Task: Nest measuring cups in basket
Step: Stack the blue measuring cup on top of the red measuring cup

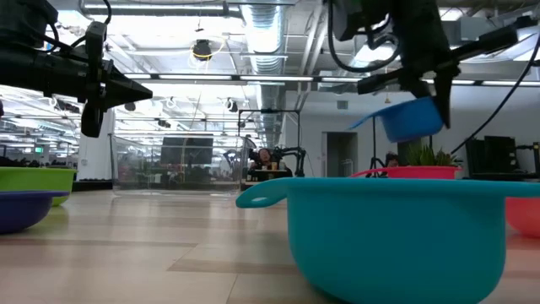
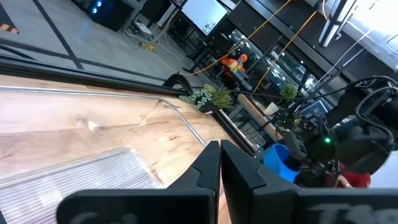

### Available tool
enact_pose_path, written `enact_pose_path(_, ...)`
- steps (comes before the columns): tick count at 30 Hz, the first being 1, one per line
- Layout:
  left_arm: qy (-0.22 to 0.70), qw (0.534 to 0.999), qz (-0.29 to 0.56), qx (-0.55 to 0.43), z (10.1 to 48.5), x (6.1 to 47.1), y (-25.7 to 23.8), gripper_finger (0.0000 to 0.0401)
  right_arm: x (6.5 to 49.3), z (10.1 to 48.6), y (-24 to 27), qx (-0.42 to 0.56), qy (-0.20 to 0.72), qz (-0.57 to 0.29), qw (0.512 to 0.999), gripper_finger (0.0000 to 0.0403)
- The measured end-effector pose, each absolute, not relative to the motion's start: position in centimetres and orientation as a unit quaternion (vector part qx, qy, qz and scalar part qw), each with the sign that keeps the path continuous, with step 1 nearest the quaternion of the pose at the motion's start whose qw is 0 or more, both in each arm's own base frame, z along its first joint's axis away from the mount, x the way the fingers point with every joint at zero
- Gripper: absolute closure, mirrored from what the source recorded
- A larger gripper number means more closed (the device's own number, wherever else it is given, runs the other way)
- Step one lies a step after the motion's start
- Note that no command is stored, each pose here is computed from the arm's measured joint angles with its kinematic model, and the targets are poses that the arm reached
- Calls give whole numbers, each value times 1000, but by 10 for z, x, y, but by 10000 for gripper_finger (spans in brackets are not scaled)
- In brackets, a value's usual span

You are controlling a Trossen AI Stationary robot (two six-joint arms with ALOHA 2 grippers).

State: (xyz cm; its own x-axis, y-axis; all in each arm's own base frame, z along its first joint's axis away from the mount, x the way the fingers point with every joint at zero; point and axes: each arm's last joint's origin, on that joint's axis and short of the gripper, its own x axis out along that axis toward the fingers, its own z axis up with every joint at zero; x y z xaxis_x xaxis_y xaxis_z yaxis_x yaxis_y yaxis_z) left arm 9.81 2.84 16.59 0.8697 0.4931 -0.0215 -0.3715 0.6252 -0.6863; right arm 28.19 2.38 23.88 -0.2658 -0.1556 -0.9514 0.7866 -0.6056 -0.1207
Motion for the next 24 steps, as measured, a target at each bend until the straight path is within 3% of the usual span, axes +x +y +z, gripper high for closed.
enact_pose_path(4, -84, 898, 241, -360, 166, 98, 28, 401, 281, 239, 33, 507, 311, -730, 337, 385)
enact_pose_path(24, -84, 898, 241, -360, 166, 98, 28, 401, 281, 216, 30, 520, 316, -717, 339, 248)
